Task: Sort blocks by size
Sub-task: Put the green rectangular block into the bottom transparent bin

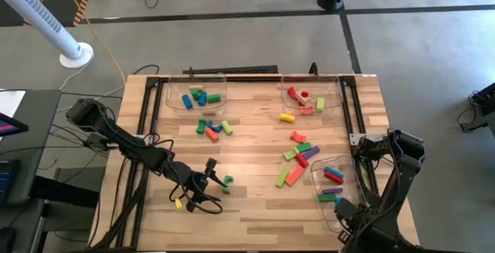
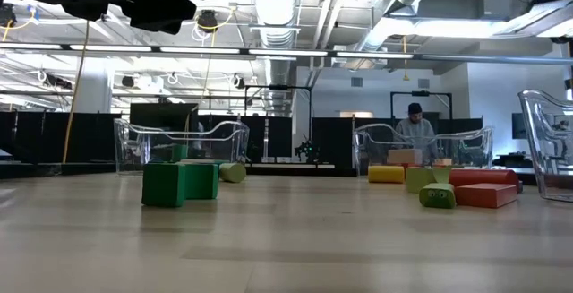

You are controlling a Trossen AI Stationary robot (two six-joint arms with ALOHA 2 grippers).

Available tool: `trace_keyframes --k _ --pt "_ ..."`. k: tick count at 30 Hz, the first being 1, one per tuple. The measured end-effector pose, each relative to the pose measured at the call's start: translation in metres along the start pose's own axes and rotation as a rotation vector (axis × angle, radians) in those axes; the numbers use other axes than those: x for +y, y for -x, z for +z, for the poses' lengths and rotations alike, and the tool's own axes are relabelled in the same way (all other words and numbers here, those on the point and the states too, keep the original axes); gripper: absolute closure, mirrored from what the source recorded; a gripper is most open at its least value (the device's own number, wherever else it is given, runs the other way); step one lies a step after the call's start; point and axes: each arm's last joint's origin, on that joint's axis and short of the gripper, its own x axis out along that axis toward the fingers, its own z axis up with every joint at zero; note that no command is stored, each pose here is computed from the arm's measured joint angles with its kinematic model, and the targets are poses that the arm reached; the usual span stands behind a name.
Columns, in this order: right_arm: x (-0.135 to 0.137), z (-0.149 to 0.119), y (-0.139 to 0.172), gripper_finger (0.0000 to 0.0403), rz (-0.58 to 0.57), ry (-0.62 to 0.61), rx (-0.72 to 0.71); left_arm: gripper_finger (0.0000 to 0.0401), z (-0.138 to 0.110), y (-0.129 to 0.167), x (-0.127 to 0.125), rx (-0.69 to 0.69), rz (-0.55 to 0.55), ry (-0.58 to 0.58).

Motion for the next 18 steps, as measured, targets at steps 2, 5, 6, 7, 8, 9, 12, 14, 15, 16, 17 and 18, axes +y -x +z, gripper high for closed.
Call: trace_keyframes --k 2,5,6,7,8,9,12,14,15,16,17,18 --pt "0.000 0.002 -0.002 0.0309 -0.006 0.001 0.001 0.0184 0.000 0.000 0.000 0.000 0.000 0.000" --pt "0.001 0.007 -0.002 0.0307 -0.007 0.017 0.003 0.0184 0.000 0.000 0.000 0.000 0.000 0.000" --pt "0.001 0.008 -0.001 0.0306 -0.007 0.019 0.004 0.0184 0.000 0.000 0.000 0.000 0.000 0.000" --pt "0.001 0.010 -0.001 0.0306 -0.007 0.023 0.005 0.0184 0.000 0.000 0.000 0.000 0.000 0.000" --pt "0.002 0.011 -0.001 0.0305 -0.006 0.028 0.007 0.0184 0.000 0.000 0.000 0.000 0.000 0.000" --pt "0.002 0.013 -0.001 0.0305 -0.005 0.035 0.008 0.0184 0.000 0.000 0.000 0.000 0.000 0.000" --pt "0.002 0.016 0.000 0.0303 -0.004 0.037 0.010 0.0184 0.000 0.000 0.000 0.002 0.000 0.000" --pt "0.002 0.017 0.000 0.0302 -0.004 0.046 0.010 0.0184 -0.001 0.000 0.000 0.009 -0.001 -0.001" --pt "0.002 0.017 0.000 0.0302 -0.004 0.046 0.010 0.0184 -0.001 0.000 0.000 0.012 -0.002 -0.002" --pt "0.002 0.017 0.000 0.0302 -0.004 0.046 0.010 0.0184 -0.001 0.000 0.000 0.015 -0.002 -0.002" --pt "0.002 0.017 0.000 0.0302 -0.004 0.046 0.010 0.0184 -0.002 0.000 0.000 0.018 -0.003 -0.001" --pt "0.002 0.016 0.000 0.0302 -0.004 0.046 0.010 0.0184 -0.002 0.000 0.000 0.021 -0.003 -0.001"
